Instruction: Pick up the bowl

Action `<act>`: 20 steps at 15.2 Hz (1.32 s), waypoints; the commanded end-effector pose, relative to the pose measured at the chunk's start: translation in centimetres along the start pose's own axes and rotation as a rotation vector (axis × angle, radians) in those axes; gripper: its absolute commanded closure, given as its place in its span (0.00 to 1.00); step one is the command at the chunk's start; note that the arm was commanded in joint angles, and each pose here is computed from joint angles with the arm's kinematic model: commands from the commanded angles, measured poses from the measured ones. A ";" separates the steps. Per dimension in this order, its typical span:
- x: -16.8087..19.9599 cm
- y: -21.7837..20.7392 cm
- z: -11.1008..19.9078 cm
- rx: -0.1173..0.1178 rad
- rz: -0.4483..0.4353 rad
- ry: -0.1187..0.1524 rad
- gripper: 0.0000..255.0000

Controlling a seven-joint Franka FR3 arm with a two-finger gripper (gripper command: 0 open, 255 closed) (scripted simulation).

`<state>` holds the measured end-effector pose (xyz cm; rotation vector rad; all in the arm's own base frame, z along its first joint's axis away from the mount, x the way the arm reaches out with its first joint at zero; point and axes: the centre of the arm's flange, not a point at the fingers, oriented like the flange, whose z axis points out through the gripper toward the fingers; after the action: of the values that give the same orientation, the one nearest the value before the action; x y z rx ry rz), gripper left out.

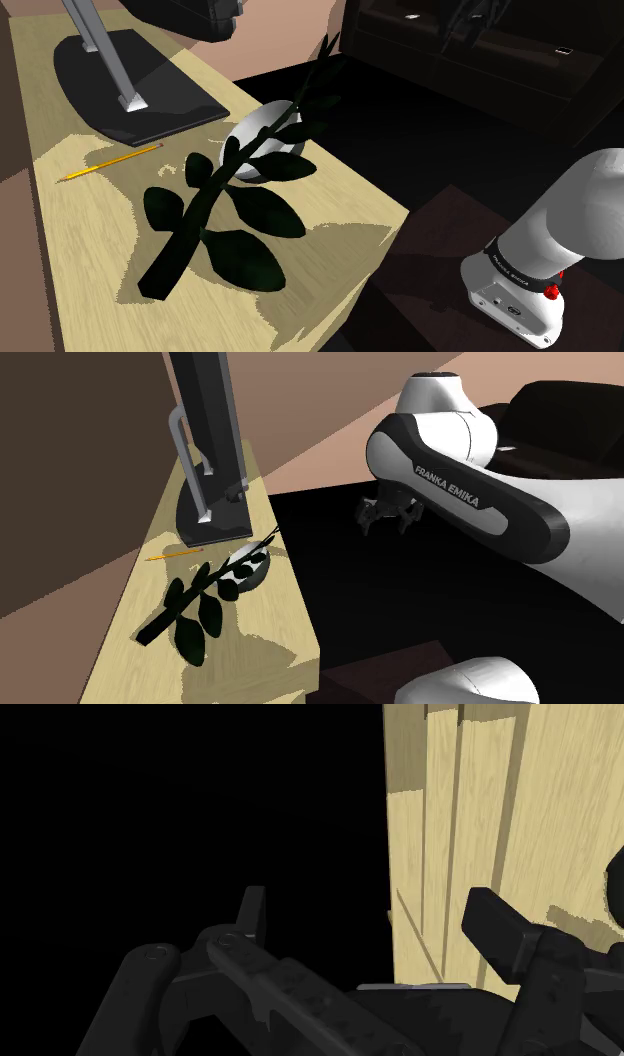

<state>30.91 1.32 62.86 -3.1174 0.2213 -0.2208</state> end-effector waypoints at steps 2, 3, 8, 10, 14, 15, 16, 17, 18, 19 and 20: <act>0.6 -1.3 0.1 -0.009 -0.009 -0.008 0.00; 1.2 -2.7 0.3 -0.017 -0.018 -0.016 0.00; 4.0 -9.5 1.4 -0.060 -0.063 -0.055 0.00; 5.1 -12.3 1.9 -0.077 -0.081 -0.071 0.00; 6.9 -17.8 3.2 -0.112 -0.117 -0.102 0.00; 7.4 -19.2 3.5 -0.121 -0.126 -0.110 0.00; 7.8 -20.5 3.9 -0.129 -0.135 -0.118 0.00; 8.2 -21.9 4.3 -0.138 -0.144 -0.126 0.00; 8.6 -23.3 4.7 -0.146 -0.153 -0.133 0.00; 8.9 -24.7 5.1 -0.155 -0.162 -0.141 0.00; 9.3 -26.1 5.5 -0.164 -0.171 -0.149 0.00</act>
<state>43.85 24.43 59.49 -3.2894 -0.0166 0.0155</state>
